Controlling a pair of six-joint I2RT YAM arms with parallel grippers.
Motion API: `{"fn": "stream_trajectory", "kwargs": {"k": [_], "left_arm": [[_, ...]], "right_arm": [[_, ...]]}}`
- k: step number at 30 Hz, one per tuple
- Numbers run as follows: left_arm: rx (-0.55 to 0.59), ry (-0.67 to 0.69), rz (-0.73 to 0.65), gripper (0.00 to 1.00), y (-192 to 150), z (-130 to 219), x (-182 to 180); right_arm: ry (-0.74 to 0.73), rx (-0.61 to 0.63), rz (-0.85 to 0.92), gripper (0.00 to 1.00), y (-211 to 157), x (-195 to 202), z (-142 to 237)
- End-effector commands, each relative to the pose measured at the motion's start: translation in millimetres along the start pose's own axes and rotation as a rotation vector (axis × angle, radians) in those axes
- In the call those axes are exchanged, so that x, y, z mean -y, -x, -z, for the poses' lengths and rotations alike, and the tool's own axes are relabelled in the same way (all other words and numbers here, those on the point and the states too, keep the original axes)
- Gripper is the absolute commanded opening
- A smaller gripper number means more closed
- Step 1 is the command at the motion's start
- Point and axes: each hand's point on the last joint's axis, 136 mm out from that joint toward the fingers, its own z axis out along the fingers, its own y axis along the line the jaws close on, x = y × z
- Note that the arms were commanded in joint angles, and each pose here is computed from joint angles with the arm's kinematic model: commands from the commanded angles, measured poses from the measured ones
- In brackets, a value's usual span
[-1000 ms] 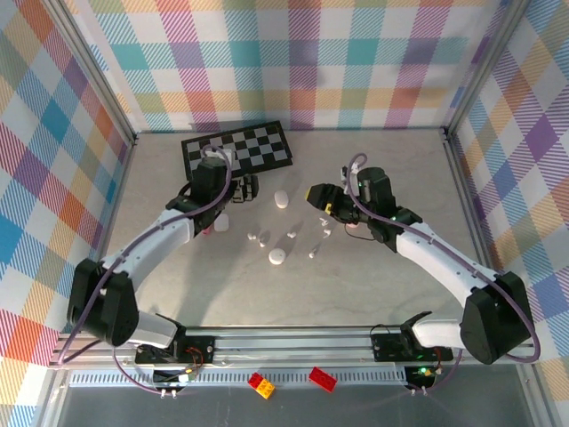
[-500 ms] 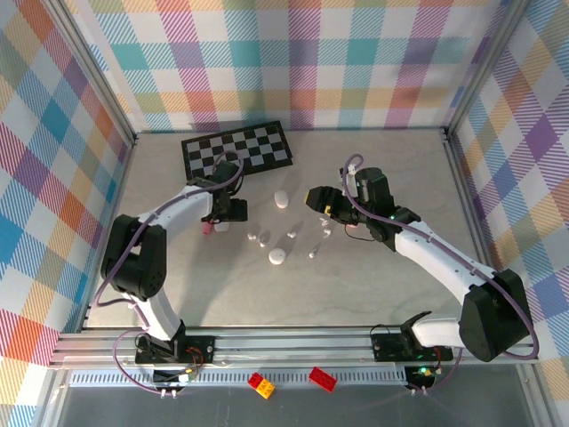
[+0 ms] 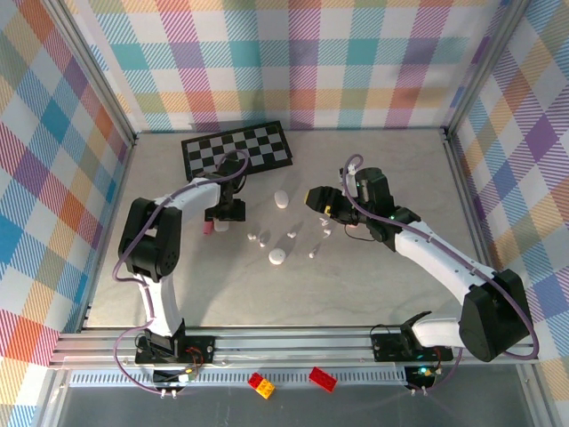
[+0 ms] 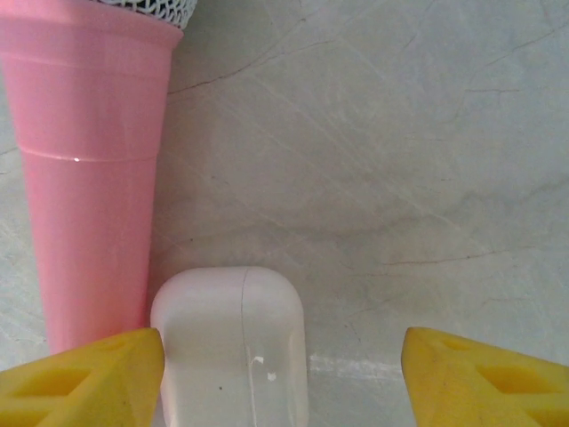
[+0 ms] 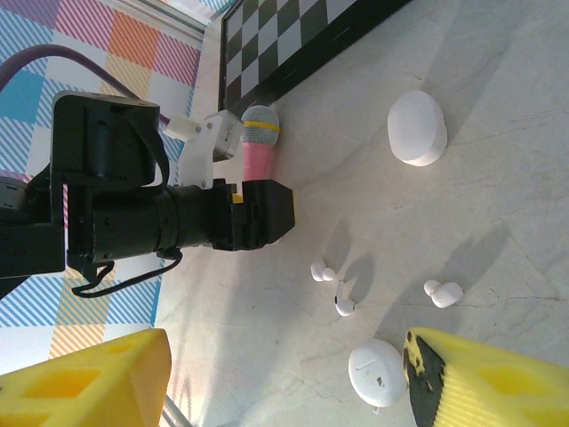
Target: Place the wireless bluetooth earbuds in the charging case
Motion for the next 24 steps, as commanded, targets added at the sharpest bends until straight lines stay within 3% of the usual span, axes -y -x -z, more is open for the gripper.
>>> {"fn": "stream_trajectory", "kwargs": {"k": [1,14,18,24], "left_arm": [[-0.027,0.027,-0.01,0.7,1,-5,-7],[-0.062,0.047,-0.028,0.69,-4,-13,-9],[-0.086,0.045,-0.04,0.59,-10,-13,-10],[-0.116,0.04,-0.058,0.56,-19,-11,-10]], "right_arm": [[-0.006,-0.002,0.009,0.7,0,0,-3],[-0.012,-0.011,-0.015,0.7,-2,5,-7],[-0.007,-0.011,-0.021,0.7,-2,4,-8],[-0.015,-0.015,-0.025,0.7,-3,8,-10]]}}
